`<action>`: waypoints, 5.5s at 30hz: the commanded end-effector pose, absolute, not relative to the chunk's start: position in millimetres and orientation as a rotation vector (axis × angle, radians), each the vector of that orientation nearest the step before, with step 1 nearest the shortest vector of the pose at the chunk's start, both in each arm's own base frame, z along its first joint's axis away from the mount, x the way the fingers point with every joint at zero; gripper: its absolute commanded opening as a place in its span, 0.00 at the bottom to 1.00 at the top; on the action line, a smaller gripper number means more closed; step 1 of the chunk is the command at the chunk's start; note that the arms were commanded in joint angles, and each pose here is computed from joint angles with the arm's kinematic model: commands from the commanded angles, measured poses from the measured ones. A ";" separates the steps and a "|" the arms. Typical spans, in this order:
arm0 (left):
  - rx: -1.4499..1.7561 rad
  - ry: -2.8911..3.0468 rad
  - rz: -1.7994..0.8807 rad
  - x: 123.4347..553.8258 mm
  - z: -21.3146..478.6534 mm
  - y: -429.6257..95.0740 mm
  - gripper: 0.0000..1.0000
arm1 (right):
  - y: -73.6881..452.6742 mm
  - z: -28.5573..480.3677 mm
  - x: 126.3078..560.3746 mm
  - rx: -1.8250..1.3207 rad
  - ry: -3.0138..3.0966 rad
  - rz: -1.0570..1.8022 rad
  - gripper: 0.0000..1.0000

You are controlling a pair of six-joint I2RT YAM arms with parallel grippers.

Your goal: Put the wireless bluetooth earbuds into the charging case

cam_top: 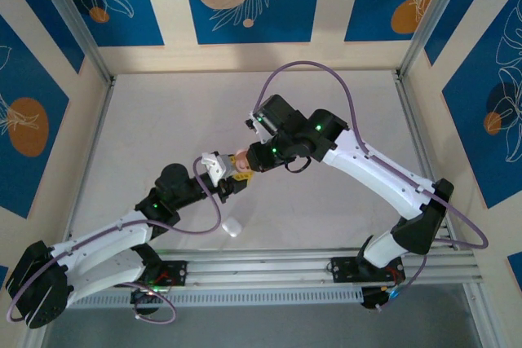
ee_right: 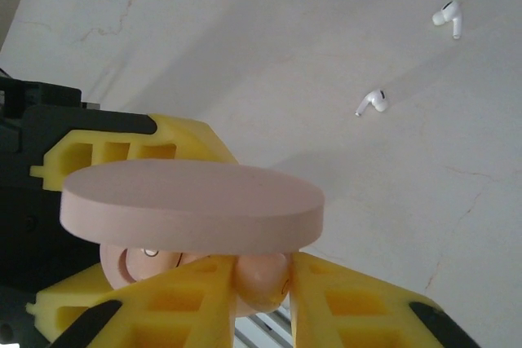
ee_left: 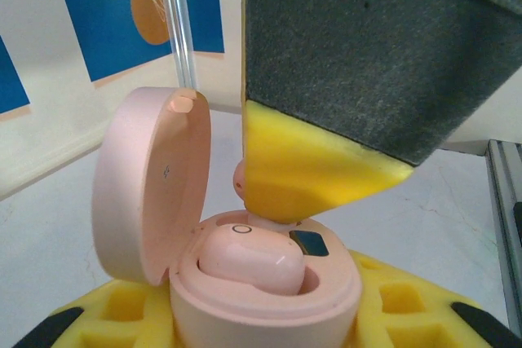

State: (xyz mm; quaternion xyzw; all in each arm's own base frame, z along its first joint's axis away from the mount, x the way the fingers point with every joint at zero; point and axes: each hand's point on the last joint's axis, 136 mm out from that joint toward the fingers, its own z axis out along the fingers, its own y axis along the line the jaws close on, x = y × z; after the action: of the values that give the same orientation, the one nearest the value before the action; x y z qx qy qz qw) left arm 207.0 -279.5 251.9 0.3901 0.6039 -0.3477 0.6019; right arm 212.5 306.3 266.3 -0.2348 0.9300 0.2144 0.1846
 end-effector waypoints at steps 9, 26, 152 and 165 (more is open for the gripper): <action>0.915 1.299 -0.826 200.2 278.8 -285.1 0.33 | 297.1 263.8 207.2 -0.752 2.663 0.432 0.20; 0.907 1.290 -0.831 198.6 280.0 -283.4 0.33 | 312.1 270.8 203.9 -0.815 2.632 0.481 0.28; 0.704 1.480 -0.816 211.5 289.9 -259.0 0.72 | 197.5 198.8 254.3 0.422 2.406 1.289 0.07; 0.645 1.709 -0.758 226.1 263.0 -252.9 0.83 | 153.3 105.1 295.2 0.714 2.452 1.121 0.08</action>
State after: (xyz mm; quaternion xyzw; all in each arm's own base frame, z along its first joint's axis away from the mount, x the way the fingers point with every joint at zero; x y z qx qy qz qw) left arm 224.4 -254.9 259.2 0.2854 0.7104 -0.3241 0.5557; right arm 276.9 152.7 100.0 0.2578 0.8752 0.3818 0.1477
